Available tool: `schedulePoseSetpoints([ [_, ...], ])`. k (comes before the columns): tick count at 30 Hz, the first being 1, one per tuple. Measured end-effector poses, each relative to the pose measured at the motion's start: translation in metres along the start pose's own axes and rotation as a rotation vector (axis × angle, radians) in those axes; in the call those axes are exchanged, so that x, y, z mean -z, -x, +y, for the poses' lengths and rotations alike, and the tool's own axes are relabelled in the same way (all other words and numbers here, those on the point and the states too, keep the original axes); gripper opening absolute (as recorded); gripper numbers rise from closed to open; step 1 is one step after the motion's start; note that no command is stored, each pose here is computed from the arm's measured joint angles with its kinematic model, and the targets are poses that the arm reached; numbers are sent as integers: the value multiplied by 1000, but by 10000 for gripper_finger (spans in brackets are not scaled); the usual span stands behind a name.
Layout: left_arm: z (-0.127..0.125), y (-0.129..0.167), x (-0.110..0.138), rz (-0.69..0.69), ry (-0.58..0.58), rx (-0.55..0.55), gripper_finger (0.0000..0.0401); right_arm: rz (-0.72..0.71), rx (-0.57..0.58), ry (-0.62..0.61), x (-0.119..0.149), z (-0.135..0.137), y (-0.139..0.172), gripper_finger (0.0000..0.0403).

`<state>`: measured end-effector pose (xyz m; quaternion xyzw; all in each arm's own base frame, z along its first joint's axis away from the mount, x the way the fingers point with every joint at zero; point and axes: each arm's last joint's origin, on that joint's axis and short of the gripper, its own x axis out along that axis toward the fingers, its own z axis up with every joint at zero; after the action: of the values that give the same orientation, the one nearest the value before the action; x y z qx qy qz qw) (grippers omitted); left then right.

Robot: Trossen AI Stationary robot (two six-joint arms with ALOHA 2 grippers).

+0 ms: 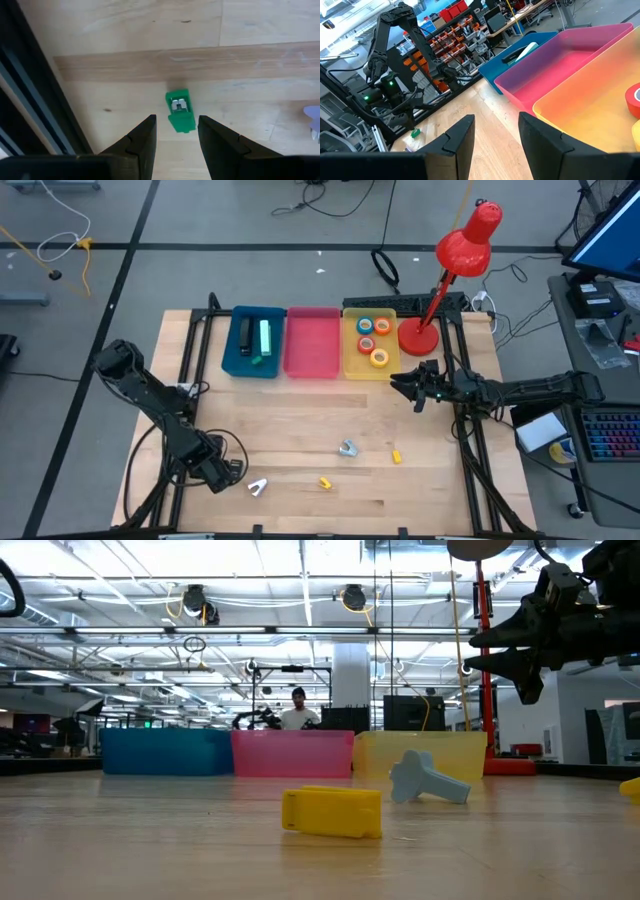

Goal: Pick and place Stapler, Stapler remover, tape
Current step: Put the green stapler into the blue bin

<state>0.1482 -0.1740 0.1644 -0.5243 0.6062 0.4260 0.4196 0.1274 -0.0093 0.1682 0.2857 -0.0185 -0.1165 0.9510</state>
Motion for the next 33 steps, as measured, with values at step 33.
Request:
schedulePoseSetpoints([
  [33,-20,-38,6,6,-6,-12,143,0,0,-2,0,0,0,144],
])
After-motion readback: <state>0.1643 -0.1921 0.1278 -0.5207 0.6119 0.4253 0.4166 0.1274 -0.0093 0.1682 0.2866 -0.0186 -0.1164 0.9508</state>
